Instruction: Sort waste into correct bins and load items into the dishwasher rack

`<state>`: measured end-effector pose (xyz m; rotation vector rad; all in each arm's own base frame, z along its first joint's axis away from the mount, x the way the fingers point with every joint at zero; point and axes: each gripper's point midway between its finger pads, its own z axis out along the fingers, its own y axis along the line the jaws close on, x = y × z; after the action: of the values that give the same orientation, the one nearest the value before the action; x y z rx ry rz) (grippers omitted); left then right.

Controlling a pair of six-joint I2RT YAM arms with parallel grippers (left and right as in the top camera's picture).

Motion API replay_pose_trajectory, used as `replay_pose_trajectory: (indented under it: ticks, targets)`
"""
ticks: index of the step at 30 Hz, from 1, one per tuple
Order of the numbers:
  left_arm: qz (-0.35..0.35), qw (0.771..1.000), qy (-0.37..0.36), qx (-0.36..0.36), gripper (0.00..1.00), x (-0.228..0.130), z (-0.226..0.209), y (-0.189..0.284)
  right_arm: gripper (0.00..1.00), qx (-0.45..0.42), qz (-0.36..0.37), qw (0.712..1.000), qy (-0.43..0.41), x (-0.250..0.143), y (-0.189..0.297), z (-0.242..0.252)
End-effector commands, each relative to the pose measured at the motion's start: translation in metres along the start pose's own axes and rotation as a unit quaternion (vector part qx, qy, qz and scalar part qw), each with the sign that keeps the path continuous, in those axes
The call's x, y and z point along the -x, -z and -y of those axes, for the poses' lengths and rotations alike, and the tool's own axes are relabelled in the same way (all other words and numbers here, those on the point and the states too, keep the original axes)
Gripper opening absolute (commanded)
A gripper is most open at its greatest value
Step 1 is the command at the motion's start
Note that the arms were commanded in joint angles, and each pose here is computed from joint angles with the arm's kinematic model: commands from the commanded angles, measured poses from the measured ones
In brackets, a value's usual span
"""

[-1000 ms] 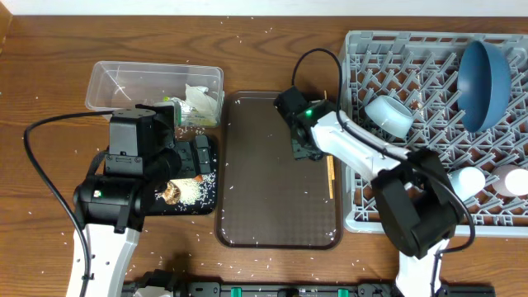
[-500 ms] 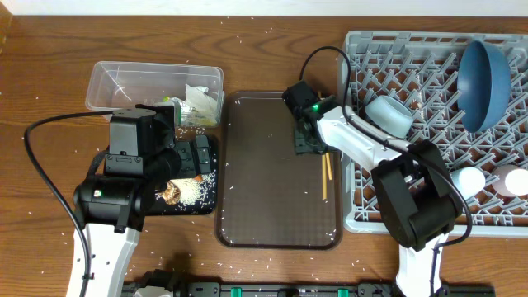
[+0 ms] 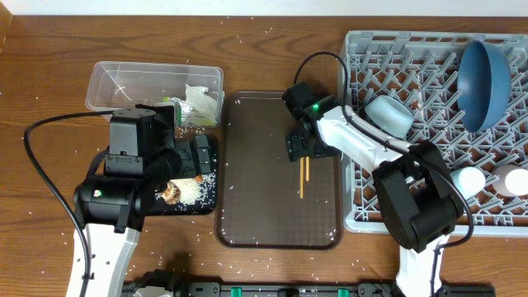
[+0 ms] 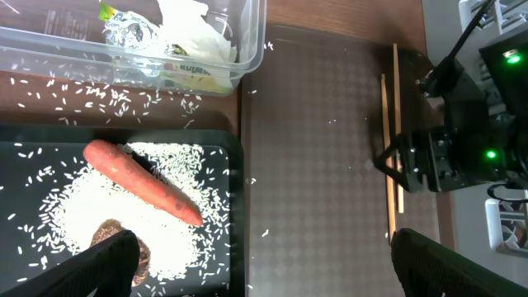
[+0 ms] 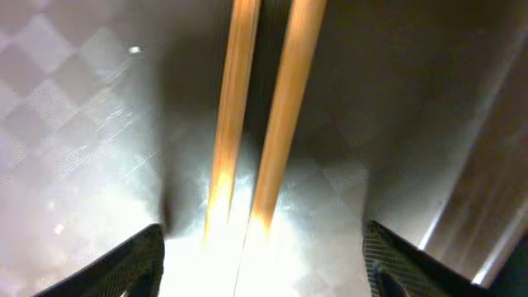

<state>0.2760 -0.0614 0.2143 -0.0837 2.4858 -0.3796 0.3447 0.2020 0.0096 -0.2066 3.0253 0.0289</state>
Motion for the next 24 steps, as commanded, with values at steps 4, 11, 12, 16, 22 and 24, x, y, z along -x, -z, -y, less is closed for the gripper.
replay_pose_trajectory:
  ticks: [4,11,12,16,22,24]
  targets:
    - [0.002,1.000,-0.005,0.003,0.98,0.002,-0.002,0.001,0.30,0.025,0.032,0.999,-0.011,0.008,0.025,-0.009]
    - [0.002,1.000,-0.005,0.003,0.98,0.002,-0.002,0.001,0.27,0.014,0.039,0.999,-0.012,0.011,0.021,-0.006]
    - [0.002,1.000,-0.005,0.003,0.98,0.002,-0.002,0.001,0.28,0.006,0.041,0.999,-0.012,0.012,0.019,-0.003]
    - [0.002,1.000,-0.005,0.003,0.98,0.002,-0.002,0.001,0.36,0.029,0.031,0.999,-0.014,0.013,0.006,-0.013]
    - [0.002,1.000,-0.005,0.003,0.98,0.002,-0.002,0.001,0.38,0.045,0.000,0.998,-0.040,-0.001,-0.017,-0.032]
    - [0.002,1.000,-0.005,0.003,0.98,0.002,-0.002,0.001,0.36,0.033,-0.024,0.997,-0.058,-0.013,-0.032,-0.033]
